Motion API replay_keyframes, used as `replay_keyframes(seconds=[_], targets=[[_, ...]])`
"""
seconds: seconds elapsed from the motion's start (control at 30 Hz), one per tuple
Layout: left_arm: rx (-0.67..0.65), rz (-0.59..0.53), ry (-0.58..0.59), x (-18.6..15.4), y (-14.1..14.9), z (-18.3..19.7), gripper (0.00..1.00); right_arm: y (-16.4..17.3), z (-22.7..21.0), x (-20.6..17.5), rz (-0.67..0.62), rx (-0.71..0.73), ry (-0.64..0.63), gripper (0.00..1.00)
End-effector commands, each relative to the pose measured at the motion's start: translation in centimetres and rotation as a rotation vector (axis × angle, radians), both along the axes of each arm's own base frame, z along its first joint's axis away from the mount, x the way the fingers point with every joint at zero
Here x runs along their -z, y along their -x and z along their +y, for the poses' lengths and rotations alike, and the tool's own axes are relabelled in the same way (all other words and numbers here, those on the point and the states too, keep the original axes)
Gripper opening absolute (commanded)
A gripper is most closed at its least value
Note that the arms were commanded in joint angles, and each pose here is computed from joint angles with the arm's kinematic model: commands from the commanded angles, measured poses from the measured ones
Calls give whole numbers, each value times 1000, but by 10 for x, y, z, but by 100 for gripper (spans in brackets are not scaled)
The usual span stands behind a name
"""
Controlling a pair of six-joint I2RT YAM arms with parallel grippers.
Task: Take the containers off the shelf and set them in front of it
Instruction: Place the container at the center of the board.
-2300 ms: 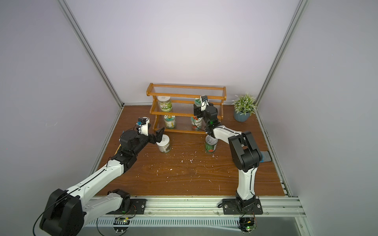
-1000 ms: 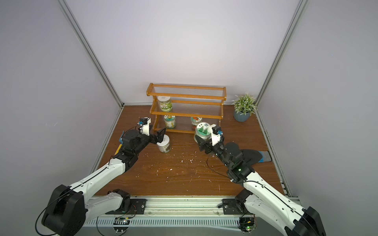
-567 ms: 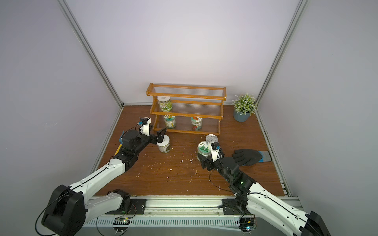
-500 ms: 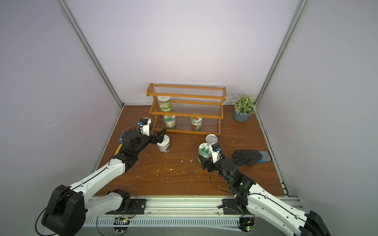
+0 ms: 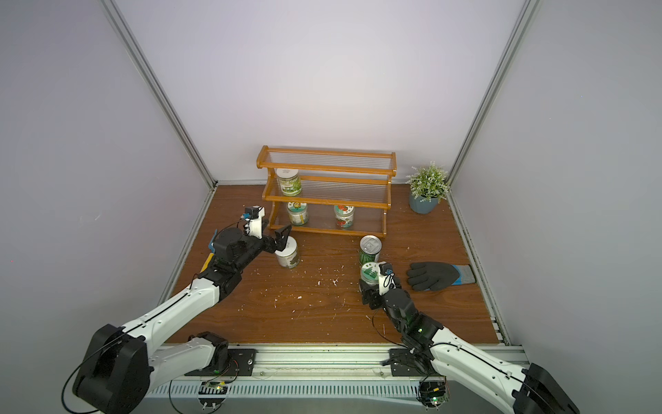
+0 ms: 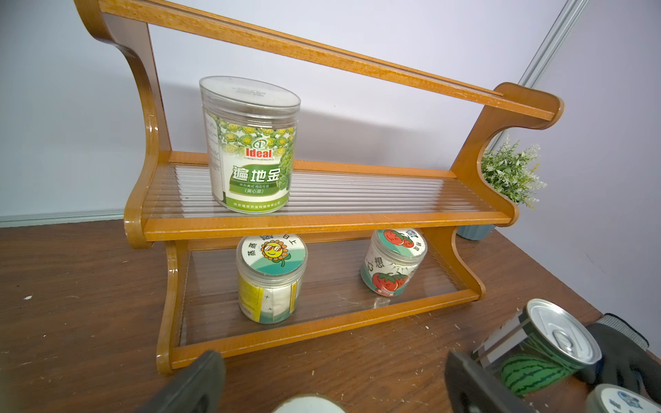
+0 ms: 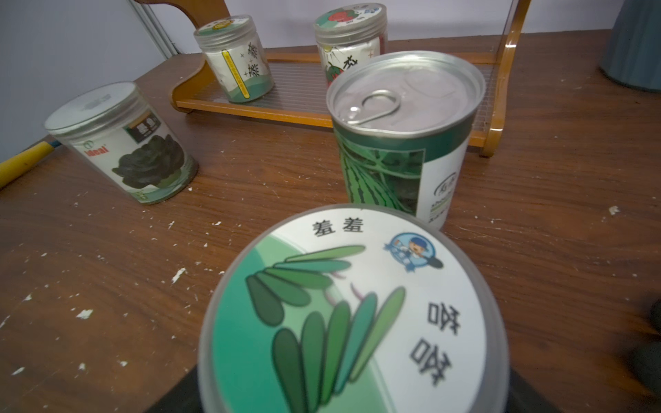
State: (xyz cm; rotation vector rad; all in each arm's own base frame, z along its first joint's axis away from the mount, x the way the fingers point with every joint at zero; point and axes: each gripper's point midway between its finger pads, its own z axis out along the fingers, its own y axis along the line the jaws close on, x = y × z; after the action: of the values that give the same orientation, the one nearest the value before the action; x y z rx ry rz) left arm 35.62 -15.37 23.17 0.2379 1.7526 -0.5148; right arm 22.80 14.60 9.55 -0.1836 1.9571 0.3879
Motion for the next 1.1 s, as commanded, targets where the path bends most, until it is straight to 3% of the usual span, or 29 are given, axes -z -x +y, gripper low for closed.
replay_keyframes(seconds=[0.0,0.27,0.5,0.77,1.07], targets=[[10,-9,3,-1,1,-1,99,-12,-3,-25,-79,80,-86,71],[7,-20,2,-4,1,0,99,-16,2,-2,16,93,-31,77],[0,-29,-4,-7,1,2,99,-15,1,-4,30,101,-36,99],[-4,-30,-5,-8,-1,2,99,-11,0,-16,23,100,-68,99],[-76,9,-60,-9,-27,7,99,-7,2,-66,-66,97,-86,99]])
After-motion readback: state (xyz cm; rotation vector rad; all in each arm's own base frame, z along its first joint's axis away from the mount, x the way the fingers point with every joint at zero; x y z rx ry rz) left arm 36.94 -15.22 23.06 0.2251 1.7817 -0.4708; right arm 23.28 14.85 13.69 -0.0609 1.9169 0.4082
